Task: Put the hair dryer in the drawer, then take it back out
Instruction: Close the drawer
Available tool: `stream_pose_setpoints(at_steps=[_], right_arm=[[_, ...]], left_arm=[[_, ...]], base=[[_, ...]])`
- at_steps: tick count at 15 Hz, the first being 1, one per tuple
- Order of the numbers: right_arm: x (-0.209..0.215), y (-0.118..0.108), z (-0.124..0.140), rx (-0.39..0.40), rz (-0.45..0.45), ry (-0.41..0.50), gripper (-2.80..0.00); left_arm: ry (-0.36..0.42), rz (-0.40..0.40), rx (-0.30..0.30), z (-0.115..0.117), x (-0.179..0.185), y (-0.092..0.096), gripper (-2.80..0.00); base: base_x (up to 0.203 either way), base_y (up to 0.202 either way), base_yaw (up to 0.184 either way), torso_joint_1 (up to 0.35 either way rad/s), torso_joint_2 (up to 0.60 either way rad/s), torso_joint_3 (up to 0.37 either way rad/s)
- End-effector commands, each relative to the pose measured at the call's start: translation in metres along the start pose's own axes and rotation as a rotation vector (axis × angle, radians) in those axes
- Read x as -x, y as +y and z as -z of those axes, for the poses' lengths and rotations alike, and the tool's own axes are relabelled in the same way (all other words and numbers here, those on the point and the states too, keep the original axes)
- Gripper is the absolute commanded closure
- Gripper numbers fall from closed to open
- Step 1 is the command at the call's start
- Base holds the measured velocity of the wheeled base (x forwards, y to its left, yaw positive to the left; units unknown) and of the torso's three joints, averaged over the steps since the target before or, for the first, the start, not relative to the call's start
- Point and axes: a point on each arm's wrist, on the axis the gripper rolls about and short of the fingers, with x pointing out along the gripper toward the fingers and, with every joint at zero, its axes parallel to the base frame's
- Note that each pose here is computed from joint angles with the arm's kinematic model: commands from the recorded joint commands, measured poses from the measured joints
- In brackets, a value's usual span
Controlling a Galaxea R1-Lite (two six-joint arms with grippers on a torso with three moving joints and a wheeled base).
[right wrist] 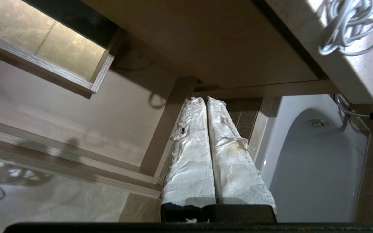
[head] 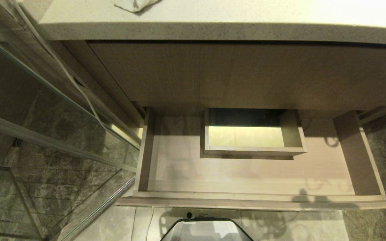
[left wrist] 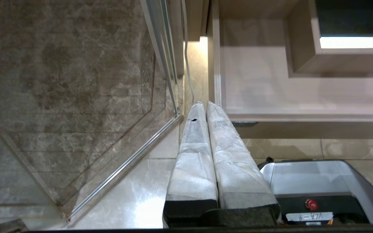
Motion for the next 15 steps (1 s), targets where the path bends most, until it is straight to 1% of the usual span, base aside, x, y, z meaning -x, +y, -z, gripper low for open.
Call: stream_pose_setpoints(at_steps=[1, 8, 12, 13, 15], right_arm=[[0.002, 0.002, 0.0, 0.005, -0.002, -0.002, 0.0], [0.007, 0.012, 0.003, 0.003, -0.003, 0.0, 0.0], [0.004, 0.023, 0.015, -0.031, -0.05, 0.019, 0.0], [0.0, 0.028, 0.023, -0.069, -0.086, 0.049, 0.0], [-0.013, 0.033, 0.045, -0.168, -0.159, 0.175, 0.0]], left_arm=[[-0.002, 0.001, 0.0, 0.0, 0.0, 0.0, 0.0], [-0.001, 0.0, 0.0, 0.0, 0.0, 0.0, 0.0], [-0.003, -0.001, 0.0, 0.0, 0.0, 0.0, 0.0], [-0.002, -0.001, 0.0, 0.0, 0.0, 0.0, 0.0], [0.0, 0.0, 0.0, 0.0, 0.0, 0.0, 0.0]], base=[[0.0, 0.0, 0.0, -0.291, 0.53, 0.251], [0.0, 0.0, 0.0, -0.279, 0.51, 0.23], [0.0, 0.0, 0.0, -0.253, 0.45, 0.182], [0.0, 0.0, 0.0, -0.101, 0.2, 0.081], [0.0, 0.0, 0.0, -0.043, 0.08, 0.041]])
